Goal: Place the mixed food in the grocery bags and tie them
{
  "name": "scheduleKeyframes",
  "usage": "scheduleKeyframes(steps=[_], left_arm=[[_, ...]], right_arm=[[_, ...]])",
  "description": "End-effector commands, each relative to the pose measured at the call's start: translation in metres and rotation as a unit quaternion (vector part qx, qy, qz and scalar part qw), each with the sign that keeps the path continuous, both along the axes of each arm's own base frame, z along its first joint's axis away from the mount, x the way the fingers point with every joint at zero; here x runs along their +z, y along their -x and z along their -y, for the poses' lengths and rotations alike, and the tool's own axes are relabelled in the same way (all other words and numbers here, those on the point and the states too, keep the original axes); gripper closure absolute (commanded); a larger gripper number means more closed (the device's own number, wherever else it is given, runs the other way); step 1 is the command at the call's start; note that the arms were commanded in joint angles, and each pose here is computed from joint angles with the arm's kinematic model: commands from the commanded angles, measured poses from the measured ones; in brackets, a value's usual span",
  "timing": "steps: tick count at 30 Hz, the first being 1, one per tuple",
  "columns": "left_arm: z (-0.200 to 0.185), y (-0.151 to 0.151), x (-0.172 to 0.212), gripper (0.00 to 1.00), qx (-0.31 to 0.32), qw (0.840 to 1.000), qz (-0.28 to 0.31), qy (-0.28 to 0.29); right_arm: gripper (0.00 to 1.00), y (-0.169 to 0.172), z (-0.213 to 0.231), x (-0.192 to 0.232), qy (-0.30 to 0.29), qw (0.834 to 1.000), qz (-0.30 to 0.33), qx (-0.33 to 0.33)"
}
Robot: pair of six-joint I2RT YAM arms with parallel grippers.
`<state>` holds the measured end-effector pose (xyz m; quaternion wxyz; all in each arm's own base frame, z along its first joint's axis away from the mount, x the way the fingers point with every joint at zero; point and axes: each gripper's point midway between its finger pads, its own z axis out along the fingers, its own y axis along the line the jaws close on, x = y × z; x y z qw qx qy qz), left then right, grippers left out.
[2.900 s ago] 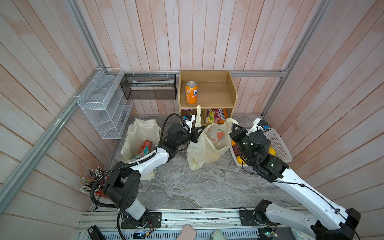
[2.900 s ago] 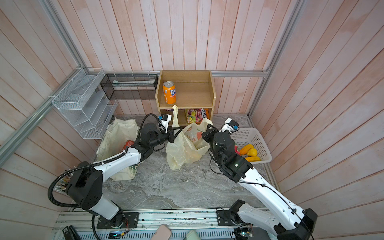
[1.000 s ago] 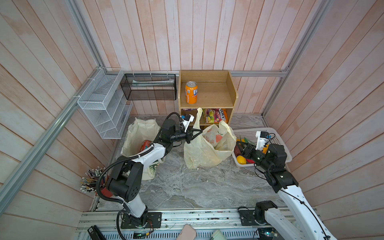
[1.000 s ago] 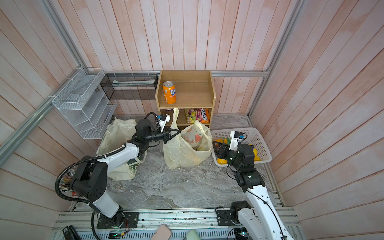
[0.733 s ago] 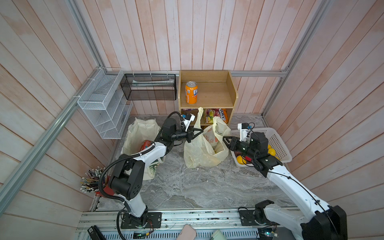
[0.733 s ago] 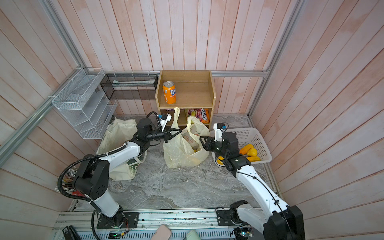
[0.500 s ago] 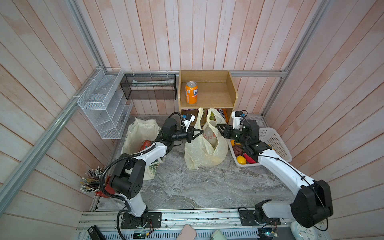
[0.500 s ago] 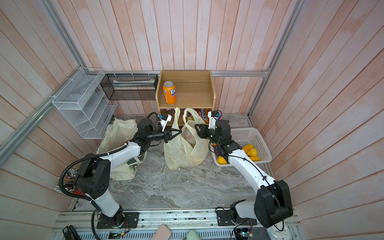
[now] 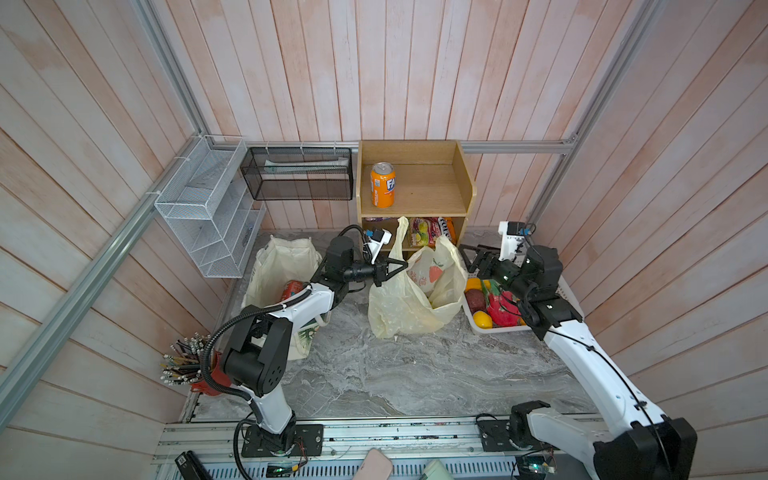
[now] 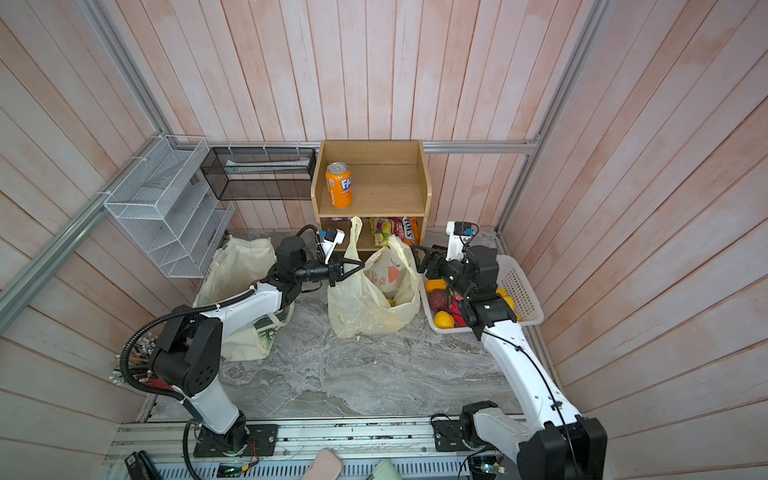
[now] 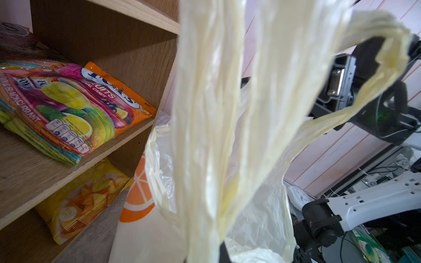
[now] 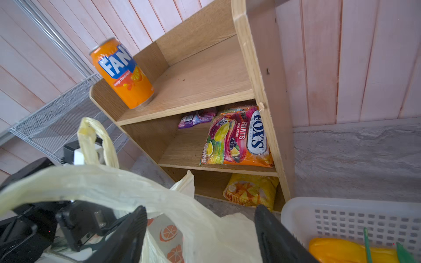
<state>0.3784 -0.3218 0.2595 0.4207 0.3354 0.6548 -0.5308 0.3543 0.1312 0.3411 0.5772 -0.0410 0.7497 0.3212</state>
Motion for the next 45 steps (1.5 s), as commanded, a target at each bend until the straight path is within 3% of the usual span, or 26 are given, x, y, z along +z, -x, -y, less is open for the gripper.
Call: scheduleKeyframes(steps=[1,5,17,29,45], left_arm=[[0.0,-0.004,0.005,1.0,-0.018,1.0,0.006,0.005],[-0.002,-0.009,0.005,1.0,-0.023,1.0,0.001,0.005],[-0.003,-0.015,0.007,1.0,-0.035,0.999,-0.007,-0.003],[-0.002,-0.012,0.007,1.0,-0.047,0.999,-0.013,-0.004],[-0.002,-0.008,0.009,1.0,-0.06,0.998,-0.021,-0.003]], right_arm=[[0.19,0.023,0.006,0.004,0.035,0.998,0.034,0.034],[0.15,0.039,0.013,0.004,0.061,0.996,0.066,0.029],[0.15,0.048,-0.001,-0.047,0.079,0.992,0.044,0.086],[0.14,0.005,-0.024,-0.051,0.104,0.989,0.035,0.101],[0.15,-0.058,-0.051,-0.05,0.235,0.968,0.05,0.073]])
